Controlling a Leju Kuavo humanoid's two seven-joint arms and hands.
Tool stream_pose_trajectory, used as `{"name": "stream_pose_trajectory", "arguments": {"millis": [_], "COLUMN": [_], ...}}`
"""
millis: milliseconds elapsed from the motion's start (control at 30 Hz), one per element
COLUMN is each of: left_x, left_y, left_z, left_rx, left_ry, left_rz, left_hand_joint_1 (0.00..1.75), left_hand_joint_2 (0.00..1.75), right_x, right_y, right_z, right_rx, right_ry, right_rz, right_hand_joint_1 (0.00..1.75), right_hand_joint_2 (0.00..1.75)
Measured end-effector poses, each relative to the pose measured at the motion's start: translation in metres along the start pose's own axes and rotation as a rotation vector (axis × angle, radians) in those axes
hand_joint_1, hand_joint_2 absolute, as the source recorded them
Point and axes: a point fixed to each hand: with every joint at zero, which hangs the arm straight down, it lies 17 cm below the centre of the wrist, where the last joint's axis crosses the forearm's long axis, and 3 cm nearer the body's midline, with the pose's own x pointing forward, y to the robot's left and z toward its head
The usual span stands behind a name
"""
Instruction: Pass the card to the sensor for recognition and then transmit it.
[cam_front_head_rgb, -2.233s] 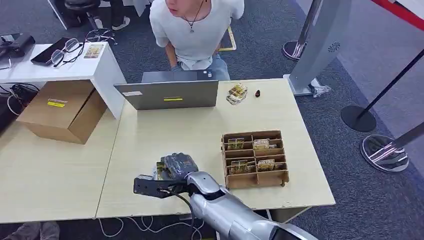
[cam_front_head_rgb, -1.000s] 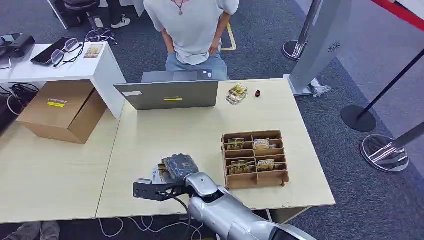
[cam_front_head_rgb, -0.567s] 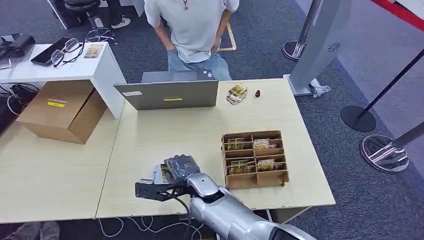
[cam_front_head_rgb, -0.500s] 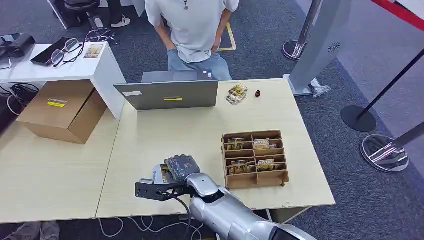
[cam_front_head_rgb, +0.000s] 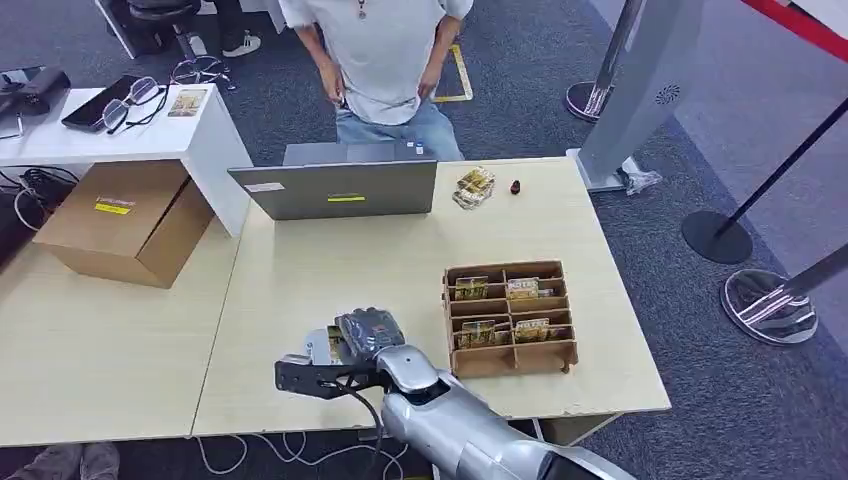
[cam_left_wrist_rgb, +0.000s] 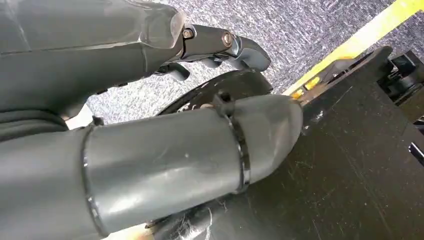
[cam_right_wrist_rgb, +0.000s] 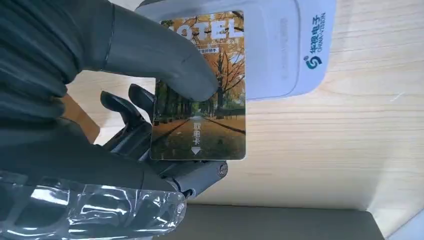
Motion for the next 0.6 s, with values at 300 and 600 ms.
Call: {"name": "stream_pose_trajectory", "arguments": {"millis": [300, 600], "left_x": [0.0, 0.001], "left_y": [-0.001, -0.001], "left_z": [0.0, 0.0], "left_rx": [-0.004, -0.01], "left_ry": [0.0, -0.002], "left_rz": [-0.006, -0.017], "left_hand_joint_1": [0.0, 0.0], "left_hand_joint_2": [0.0, 0.0], "right_x": [-0.007, -0.013], "right_y": [-0.002, -0.001], "right_z": [0.0, 0.001], "right_rx": [-0.016, -0.027], "right_ry": [0.036, 0.051], "right_rz": [0.009, 0.02], "right_hand_joint_1": [1.75, 1.75], "right_hand_joint_2": [1.75, 1.75]}}
